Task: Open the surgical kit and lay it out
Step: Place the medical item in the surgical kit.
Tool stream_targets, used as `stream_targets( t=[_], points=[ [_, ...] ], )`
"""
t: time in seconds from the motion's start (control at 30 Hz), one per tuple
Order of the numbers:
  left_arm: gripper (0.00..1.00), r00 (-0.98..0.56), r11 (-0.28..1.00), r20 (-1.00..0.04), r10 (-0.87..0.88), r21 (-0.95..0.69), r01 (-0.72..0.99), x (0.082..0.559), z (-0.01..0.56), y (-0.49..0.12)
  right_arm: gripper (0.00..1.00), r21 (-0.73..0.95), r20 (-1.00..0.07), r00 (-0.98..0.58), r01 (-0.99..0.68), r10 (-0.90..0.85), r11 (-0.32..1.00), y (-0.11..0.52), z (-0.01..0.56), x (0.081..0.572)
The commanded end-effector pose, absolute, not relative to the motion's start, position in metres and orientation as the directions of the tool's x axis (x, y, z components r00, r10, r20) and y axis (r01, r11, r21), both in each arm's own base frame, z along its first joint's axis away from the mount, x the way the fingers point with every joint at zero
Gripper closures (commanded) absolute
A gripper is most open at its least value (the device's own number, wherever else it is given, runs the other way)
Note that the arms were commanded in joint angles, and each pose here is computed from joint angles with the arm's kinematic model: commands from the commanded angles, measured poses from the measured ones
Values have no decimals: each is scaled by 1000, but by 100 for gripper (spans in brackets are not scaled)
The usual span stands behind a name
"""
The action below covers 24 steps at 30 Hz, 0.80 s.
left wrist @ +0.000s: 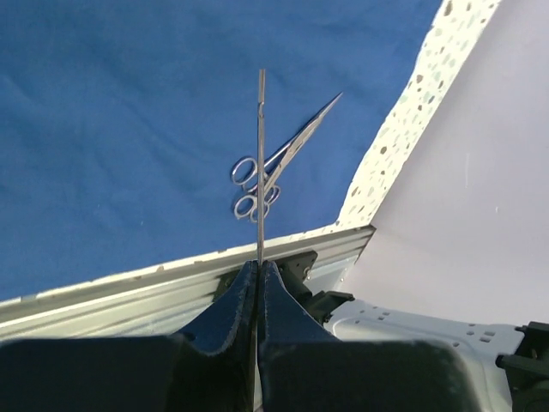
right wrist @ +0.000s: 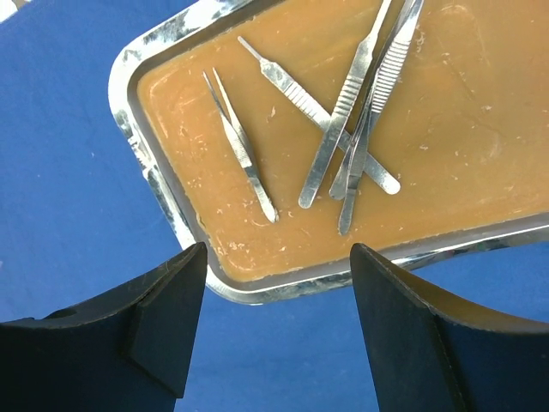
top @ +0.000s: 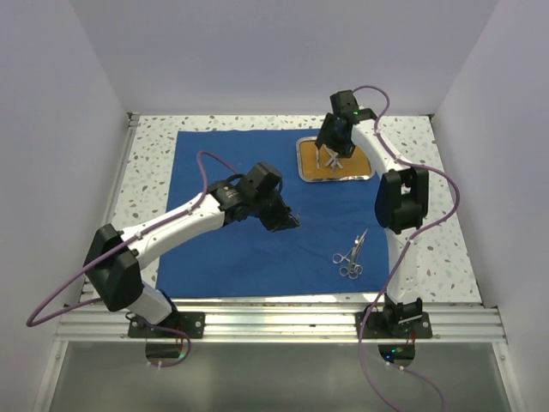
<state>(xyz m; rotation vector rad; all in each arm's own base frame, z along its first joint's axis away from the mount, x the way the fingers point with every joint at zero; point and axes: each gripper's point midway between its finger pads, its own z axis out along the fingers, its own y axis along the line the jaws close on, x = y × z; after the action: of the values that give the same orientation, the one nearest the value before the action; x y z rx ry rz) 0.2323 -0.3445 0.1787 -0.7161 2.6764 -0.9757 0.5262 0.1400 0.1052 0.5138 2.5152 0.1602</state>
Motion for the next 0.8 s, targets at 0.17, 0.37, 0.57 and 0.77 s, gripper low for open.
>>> stream_targets(
  t=[0.17, 0.37, 0.57, 0.77],
  points=[
    [100, -821, 630, 122, -558, -582, -515, 214, 175, -348, 28, 300, -531, -698, 375, 480, 877, 120, 136, 546],
    [100, -792, 649, 154, -591, -493, -580, 210, 139, -348, 28, 297, -521, -695, 396, 496, 869, 101, 135, 538],
    [100, -777, 662, 201, -597, -423, -618, 197, 114, -347, 28, 289, -503, -703, 411, 503, 865, 87, 122, 531],
    [91, -769, 665, 231, -596, -395, -634, 191, 107, -349, 28, 289, -487, -712, 414, 505, 863, 84, 111, 525]
  ],
)
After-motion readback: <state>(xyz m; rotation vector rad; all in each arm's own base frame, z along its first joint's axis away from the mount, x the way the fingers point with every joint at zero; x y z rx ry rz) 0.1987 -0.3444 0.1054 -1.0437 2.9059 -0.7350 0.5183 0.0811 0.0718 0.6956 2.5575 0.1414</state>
